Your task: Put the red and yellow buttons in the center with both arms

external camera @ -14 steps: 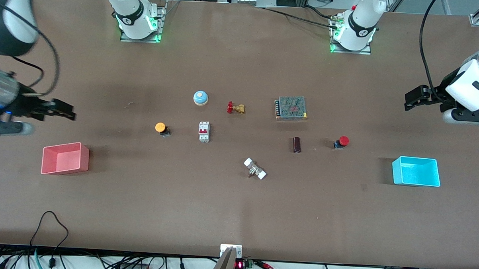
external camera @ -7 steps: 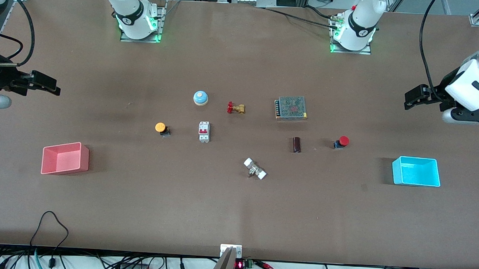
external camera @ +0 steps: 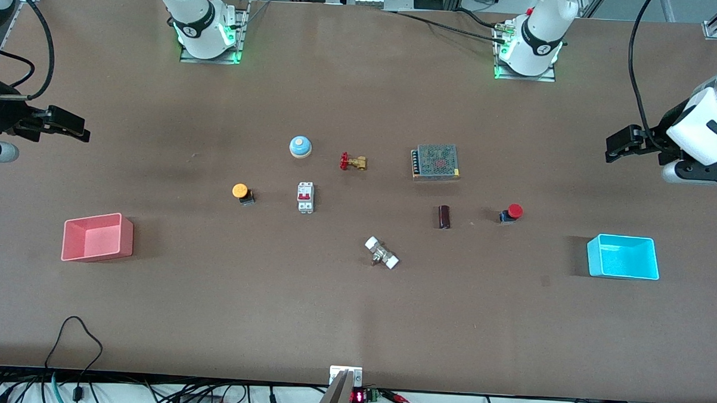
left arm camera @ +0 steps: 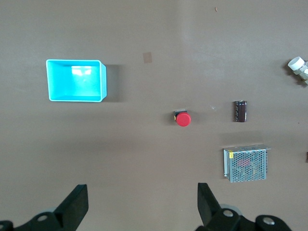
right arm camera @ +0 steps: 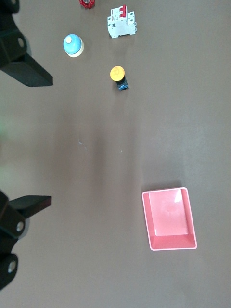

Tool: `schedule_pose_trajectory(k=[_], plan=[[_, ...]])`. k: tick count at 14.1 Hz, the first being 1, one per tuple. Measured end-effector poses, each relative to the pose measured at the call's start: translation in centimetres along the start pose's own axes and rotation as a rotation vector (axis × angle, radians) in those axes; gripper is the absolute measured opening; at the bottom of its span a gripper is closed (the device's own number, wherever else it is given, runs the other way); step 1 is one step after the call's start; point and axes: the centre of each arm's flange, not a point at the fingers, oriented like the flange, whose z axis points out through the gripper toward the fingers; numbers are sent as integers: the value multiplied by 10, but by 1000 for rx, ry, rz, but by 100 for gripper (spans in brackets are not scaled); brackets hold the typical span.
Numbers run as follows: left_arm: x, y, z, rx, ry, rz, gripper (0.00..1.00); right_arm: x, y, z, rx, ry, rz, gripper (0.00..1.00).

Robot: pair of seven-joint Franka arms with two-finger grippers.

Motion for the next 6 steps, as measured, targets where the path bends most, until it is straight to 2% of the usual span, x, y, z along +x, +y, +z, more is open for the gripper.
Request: schedule_pose_trajectory(k=[6], plan=[[0, 1, 0, 0, 0, 3, 100, 0, -1, 5, -12, -10, -3, 100]])
